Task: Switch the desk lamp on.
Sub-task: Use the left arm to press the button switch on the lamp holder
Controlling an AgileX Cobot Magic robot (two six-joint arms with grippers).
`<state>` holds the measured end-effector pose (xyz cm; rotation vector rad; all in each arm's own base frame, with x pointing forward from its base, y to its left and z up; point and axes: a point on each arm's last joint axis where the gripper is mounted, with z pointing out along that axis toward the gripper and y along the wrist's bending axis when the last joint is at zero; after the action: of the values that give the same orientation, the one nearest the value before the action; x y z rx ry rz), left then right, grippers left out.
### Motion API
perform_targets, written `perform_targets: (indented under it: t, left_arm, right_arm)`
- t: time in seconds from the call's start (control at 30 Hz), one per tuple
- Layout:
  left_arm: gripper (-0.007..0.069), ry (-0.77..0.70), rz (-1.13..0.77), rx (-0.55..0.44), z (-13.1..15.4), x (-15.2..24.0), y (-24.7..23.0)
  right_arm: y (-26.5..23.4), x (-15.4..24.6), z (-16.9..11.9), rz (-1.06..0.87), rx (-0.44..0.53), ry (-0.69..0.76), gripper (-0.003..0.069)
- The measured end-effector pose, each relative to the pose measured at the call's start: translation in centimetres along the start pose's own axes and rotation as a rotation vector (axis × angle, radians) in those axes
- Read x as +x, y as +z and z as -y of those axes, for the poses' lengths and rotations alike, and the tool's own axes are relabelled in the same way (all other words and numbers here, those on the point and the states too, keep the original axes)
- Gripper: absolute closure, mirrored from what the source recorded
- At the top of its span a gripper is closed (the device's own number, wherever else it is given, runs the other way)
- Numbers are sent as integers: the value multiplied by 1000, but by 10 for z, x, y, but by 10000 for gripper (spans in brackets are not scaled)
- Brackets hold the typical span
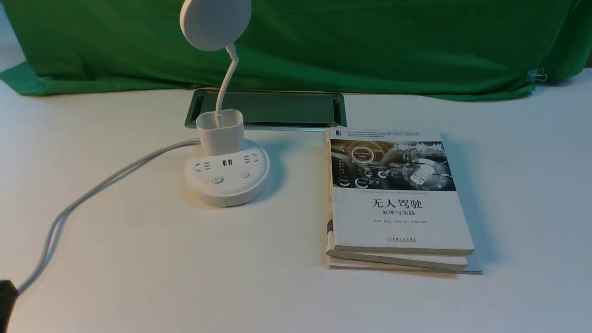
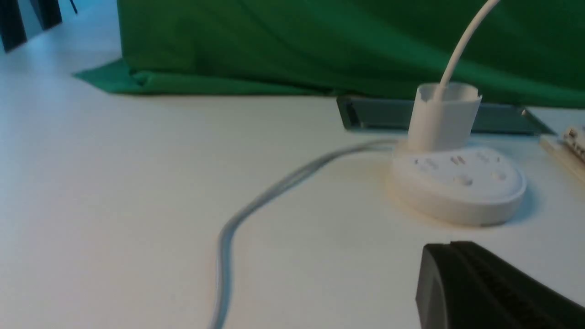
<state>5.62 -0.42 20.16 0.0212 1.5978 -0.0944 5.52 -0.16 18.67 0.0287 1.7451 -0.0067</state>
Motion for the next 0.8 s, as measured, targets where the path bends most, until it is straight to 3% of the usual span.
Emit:
perform_targets:
  t: [0.07, 0.1, 0.37, 0.5, 0.6, 0.67, 0.8]
  left_arm:
    - [624, 1, 75, 4, 0, -7, 0]
    - [624, 1, 218, 10, 1, -20, -2]
    - [624, 59, 818, 58, 7, -66, -29]
    - [624, -33, 1043, 132, 9, -79, -46]
    - [624, -157, 1095, 207, 9, -102, -56]
    - [624, -165, 1061, 229, 12, -136, -65]
    - [624, -58, 809, 151, 16, -186, -59]
  right_arm:
    - [0, 0, 0, 0, 0, 0, 421]
    - [0, 0, 0, 0, 0, 0, 421]
    - [0, 0, 0, 0, 0, 0, 421]
    - [0, 0, 0, 0, 0, 0, 421]
    - [0, 0, 0, 0, 0, 0, 421]
    - [0, 0, 0, 0, 0, 0, 421]
    - [0, 0, 0, 0, 0, 0, 421]
